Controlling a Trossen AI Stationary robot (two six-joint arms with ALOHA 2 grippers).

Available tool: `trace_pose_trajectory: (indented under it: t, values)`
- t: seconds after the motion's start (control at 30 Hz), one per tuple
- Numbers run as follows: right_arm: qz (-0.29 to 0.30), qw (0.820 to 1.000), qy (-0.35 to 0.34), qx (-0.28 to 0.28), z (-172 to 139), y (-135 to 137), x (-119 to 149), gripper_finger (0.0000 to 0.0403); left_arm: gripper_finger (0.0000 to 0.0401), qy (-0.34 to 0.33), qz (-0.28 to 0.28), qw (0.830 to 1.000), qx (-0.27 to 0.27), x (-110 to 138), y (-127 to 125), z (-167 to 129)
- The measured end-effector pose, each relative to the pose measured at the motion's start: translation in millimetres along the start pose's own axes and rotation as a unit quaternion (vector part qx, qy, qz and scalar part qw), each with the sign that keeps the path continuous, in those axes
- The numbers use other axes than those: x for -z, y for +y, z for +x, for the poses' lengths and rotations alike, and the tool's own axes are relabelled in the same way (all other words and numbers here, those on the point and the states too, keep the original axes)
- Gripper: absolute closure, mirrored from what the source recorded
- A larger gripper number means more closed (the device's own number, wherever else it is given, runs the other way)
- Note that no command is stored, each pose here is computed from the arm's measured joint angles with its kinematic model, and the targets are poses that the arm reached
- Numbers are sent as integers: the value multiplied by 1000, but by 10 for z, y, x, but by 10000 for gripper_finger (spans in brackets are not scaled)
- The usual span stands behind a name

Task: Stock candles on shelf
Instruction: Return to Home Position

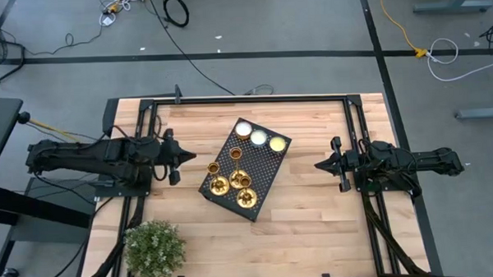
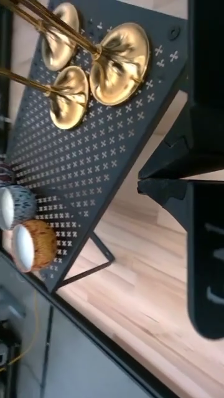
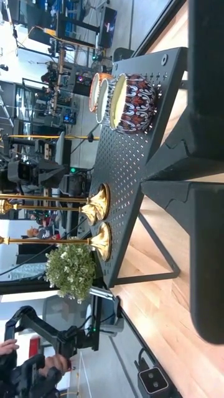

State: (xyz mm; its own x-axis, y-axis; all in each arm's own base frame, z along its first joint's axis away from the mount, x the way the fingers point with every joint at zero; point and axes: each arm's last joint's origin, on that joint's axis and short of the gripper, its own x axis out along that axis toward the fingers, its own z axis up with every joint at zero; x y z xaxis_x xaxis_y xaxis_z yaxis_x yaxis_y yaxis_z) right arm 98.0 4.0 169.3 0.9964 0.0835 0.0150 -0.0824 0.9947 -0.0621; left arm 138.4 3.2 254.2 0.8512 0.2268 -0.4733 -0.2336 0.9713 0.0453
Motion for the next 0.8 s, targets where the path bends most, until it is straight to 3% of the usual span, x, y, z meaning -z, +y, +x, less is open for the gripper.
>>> trace_pose_trajectory:
  t: [0.8]
  values:
    - [0,1000,0,0,0,0,0,396,399,-128,-32,991,31,676,69,28]
